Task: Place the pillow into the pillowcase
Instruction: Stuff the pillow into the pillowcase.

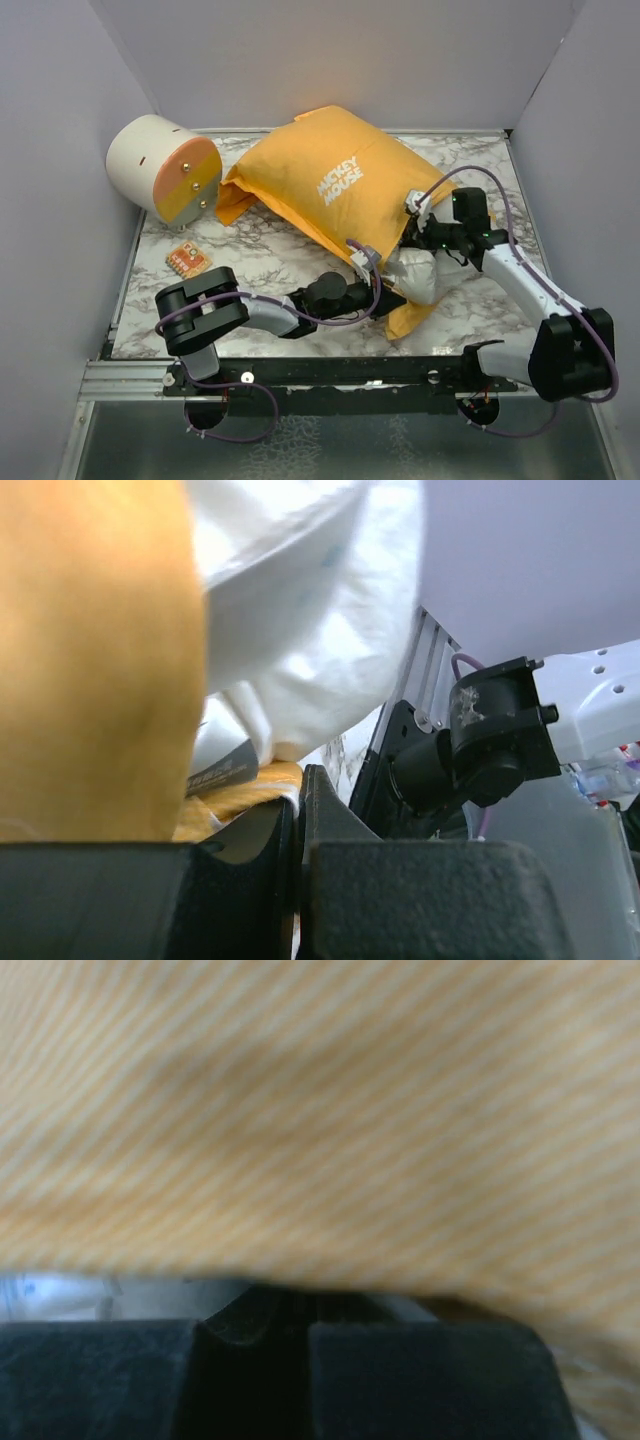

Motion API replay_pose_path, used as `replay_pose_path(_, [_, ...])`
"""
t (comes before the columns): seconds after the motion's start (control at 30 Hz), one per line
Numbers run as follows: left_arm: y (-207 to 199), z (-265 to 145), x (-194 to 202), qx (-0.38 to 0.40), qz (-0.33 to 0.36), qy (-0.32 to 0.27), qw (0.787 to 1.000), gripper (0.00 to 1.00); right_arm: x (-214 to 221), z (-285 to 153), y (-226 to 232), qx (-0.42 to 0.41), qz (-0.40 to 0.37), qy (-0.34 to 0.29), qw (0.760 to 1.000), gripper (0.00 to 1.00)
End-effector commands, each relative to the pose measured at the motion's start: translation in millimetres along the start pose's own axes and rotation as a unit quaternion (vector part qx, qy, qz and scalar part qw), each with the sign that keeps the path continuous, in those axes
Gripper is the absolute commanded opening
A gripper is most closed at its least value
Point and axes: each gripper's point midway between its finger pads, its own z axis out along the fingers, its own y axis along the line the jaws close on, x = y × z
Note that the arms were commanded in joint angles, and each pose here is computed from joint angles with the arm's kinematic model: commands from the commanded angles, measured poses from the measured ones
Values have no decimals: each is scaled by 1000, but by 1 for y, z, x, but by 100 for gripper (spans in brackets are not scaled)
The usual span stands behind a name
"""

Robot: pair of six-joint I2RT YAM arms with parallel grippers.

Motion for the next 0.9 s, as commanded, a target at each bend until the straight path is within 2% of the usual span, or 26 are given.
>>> replay_pose_path(0.0, [-114,6,-32,195,48,-36,979,0,-10,50,-7,9,33,-37,999,1])
replay_pose_path(0.07, [-127,3,-27,223,42,-36,973,0,-10,59,-14,16,56,-46,997,1])
replay_pose_path(0.23, [-117,-5,10,225,2,-16,974,0,-14,71,-12,-9,73,-69,995,4])
replay_pose_path(0.33, [-93,-12,23,191,-21,-17,981,0,-24,60,1,-79,50,-86,992,14])
replay_pose_path(0.5, [-51,-10,24,115,-43,-14,992,1,-56,7,15,-154,-35,-128,979,34])
replay_pose_path(0.6, [-40,-11,26,87,-42,-3,995,10,-66,-27,26,-169,-71,-128,975,42])
replay_pose_path(0.77, [-33,-22,27,49,-24,23,998,30,-81,-81,20,-116,-85,-134,980,56])
replay_pose_path(0.87, [-34,-37,21,24,-9,43,999,39,-79,-100,16,-91,-89,-119,985,58])
